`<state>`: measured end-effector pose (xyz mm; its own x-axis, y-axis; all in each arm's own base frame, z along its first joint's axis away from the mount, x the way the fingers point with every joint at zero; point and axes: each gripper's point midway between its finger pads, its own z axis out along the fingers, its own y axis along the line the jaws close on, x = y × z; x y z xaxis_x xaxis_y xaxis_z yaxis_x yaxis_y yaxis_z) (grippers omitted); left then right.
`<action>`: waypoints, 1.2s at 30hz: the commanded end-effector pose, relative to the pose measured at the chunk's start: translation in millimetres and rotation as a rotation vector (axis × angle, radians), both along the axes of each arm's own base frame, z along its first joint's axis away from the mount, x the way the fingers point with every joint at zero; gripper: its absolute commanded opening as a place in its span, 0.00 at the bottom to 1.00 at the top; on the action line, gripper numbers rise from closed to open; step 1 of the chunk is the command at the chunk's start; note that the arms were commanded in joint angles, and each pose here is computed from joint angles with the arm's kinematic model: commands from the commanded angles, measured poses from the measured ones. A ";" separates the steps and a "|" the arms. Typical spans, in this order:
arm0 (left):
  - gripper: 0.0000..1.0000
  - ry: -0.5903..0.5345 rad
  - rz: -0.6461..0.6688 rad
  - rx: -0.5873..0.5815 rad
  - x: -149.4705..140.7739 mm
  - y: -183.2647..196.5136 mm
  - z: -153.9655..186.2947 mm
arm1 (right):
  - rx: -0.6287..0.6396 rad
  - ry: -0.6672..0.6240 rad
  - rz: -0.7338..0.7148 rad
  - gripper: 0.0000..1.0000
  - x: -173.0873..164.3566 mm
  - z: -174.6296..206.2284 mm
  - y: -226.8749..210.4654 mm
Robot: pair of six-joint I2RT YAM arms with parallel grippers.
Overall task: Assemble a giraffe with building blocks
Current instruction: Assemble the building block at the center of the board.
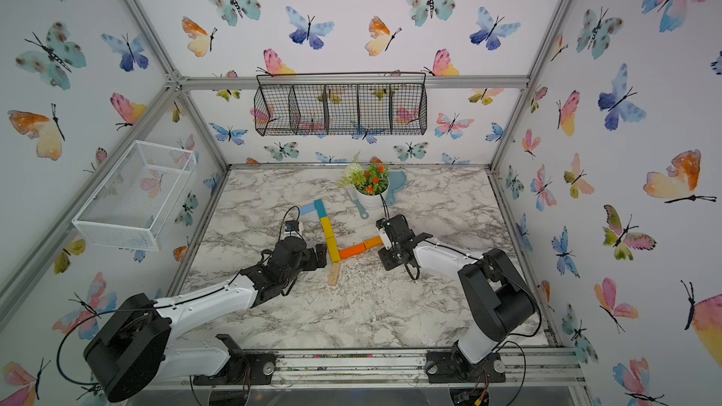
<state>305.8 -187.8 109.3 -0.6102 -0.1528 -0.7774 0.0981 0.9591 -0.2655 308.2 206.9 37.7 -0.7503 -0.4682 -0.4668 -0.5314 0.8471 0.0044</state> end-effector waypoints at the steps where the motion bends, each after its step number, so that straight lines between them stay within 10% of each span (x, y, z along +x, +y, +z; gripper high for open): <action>1: 1.00 -0.056 0.021 -0.011 -1.5 8.7 12.6 | -0.051 -0.017 0.027 0.09 6.2 -2.8 -3.1; 36: 1.00 -0.051 0.003 -0.007 -0.6 5.0 9.5 | -0.185 0.047 0.101 0.09 12.9 -36.8 -7.1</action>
